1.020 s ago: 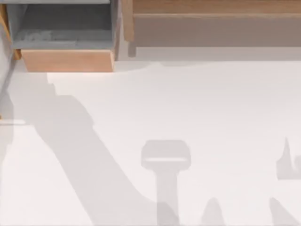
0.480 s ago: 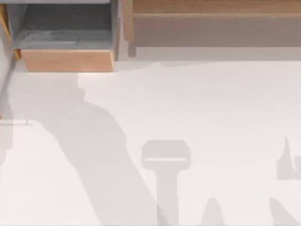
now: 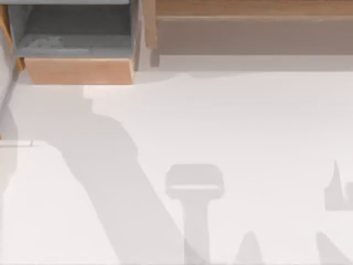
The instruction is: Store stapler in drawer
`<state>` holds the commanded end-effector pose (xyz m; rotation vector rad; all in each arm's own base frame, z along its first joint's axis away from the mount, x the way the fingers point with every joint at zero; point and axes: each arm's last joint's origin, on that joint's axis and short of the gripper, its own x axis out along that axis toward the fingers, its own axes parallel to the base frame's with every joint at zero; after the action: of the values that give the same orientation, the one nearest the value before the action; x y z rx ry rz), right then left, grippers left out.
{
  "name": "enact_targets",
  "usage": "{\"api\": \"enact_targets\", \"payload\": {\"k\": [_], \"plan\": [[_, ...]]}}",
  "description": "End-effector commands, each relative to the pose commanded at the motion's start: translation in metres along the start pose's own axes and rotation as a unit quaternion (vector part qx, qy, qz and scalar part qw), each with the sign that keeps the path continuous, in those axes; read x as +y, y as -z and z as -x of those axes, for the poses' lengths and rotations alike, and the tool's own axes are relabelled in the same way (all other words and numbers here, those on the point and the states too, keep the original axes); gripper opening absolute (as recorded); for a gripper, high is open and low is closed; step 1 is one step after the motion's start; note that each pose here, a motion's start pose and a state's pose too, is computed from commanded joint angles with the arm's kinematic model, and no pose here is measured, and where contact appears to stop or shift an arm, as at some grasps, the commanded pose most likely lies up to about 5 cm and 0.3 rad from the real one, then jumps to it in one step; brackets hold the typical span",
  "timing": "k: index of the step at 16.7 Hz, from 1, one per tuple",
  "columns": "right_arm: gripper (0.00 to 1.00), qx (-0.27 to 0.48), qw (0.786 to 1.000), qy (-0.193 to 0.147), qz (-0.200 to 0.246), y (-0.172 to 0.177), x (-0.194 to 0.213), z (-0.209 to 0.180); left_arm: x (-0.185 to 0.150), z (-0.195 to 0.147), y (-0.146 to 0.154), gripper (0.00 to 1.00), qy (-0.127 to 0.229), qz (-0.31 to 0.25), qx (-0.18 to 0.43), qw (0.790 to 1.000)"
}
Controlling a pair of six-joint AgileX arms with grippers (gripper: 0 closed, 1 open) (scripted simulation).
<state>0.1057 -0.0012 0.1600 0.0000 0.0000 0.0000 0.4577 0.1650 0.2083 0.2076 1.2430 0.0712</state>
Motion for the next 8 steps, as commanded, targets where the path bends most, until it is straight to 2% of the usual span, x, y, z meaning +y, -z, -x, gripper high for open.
{"api": "enact_targets", "payload": {"k": [4,8], "plan": [[1.0,0.0,1.0,0.0,0.0,0.0,0.0,0.0,-0.012,-0.045,0.02,0.0,0.051,0.019,0.065,0.996],[1.0,0.0,1.0,0.0,0.0,0.0,0.0,0.0,-0.014,-0.051,0.024,0.0,0.06,0.025,0.076,0.995]]}}
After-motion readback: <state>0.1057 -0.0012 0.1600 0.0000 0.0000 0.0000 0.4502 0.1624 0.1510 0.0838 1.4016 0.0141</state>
